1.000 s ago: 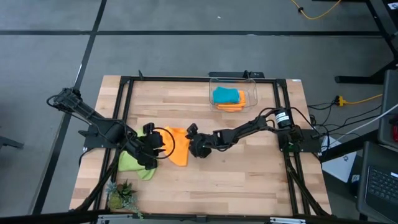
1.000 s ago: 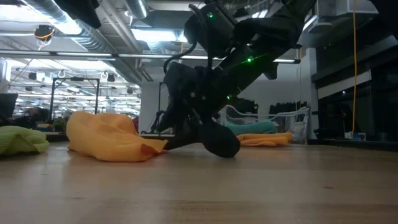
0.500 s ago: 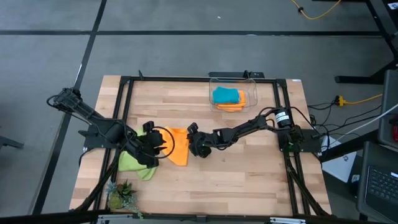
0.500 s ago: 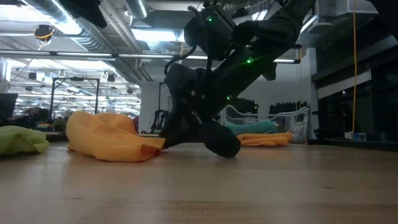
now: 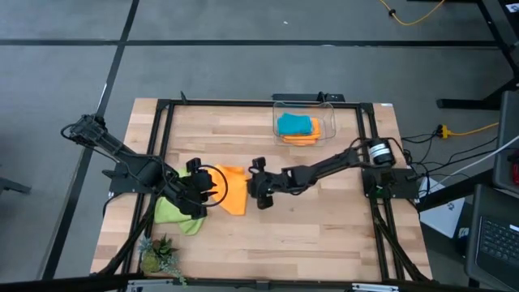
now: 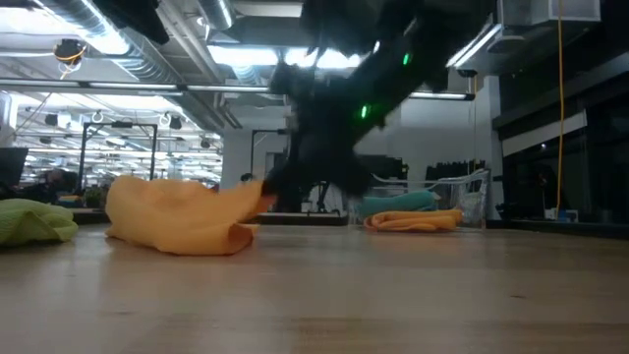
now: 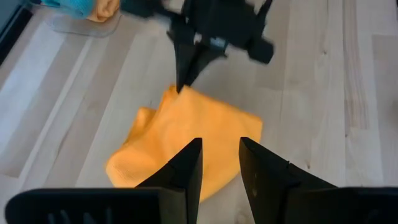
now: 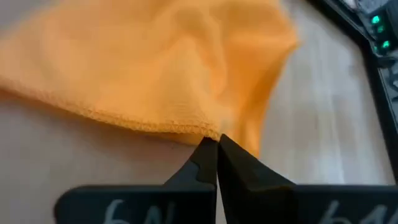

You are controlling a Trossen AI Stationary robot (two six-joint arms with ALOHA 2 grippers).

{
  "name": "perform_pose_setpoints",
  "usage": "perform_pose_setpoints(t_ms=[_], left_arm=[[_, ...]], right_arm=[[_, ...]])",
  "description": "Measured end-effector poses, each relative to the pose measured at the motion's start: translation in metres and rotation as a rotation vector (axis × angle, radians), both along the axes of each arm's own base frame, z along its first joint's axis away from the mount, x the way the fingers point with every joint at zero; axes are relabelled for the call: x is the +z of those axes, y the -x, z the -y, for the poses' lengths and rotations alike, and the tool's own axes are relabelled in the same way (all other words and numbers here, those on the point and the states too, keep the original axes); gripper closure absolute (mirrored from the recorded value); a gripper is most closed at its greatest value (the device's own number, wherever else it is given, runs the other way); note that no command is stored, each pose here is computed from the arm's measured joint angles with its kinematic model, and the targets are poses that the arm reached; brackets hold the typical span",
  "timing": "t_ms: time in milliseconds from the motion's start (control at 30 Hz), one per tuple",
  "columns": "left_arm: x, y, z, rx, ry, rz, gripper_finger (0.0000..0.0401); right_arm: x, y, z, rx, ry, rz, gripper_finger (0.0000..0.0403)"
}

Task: Fold microfiber towels
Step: Fold the orange microfiber towel

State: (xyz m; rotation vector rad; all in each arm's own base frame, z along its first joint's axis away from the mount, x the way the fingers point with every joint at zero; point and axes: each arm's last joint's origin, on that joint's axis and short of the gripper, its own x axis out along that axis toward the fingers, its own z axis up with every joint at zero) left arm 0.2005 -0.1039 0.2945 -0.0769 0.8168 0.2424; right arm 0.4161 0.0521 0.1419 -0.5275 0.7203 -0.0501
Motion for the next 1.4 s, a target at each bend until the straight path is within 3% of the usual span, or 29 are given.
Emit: perform_pose_setpoints(t_ms=[300,500,667,867,967,1133,1400], left_arm=[[0.002,-0.002,-0.001,0.028,-0.028,0.037,0.0302],[0.010,-0.017,-0.002,0.001,-0.041,0.162,0.0302],[0.013,-0.042,0.000,-0.143,-0.155,0.245,0.0302],[0.003,-0.071,-0.002,-0.193,-0.271,0.281,0.0302],[-0.006,-0.083,-0.004,-0.175,-0.280,0.274,0.0302],[-0.024,-0.098,-0.006,-0.147,-0.289,0.232,0.0302],[-0.023,-0.095,0.001,-0.115,-0.316,0.244,0.0302]], right_arm=[[0.111,0.050,0.009,-0.185,-0.151,0.126,0.0401],[0.185,0.099,0.017,-0.335,-0.434,0.354,0.0402],[0.206,0.121,0.019,-0.368,-0.561,0.411,0.0402],[0.211,0.114,0.012,-0.136,-0.839,0.364,0.0401],[0.216,0.109,0.011,-0.083,-0.852,0.429,0.0401],[0.220,0.103,0.013,-0.079,-0.768,0.524,0.0400],[0.198,0.105,0.017,-0.261,-0.631,0.389,0.0399]])
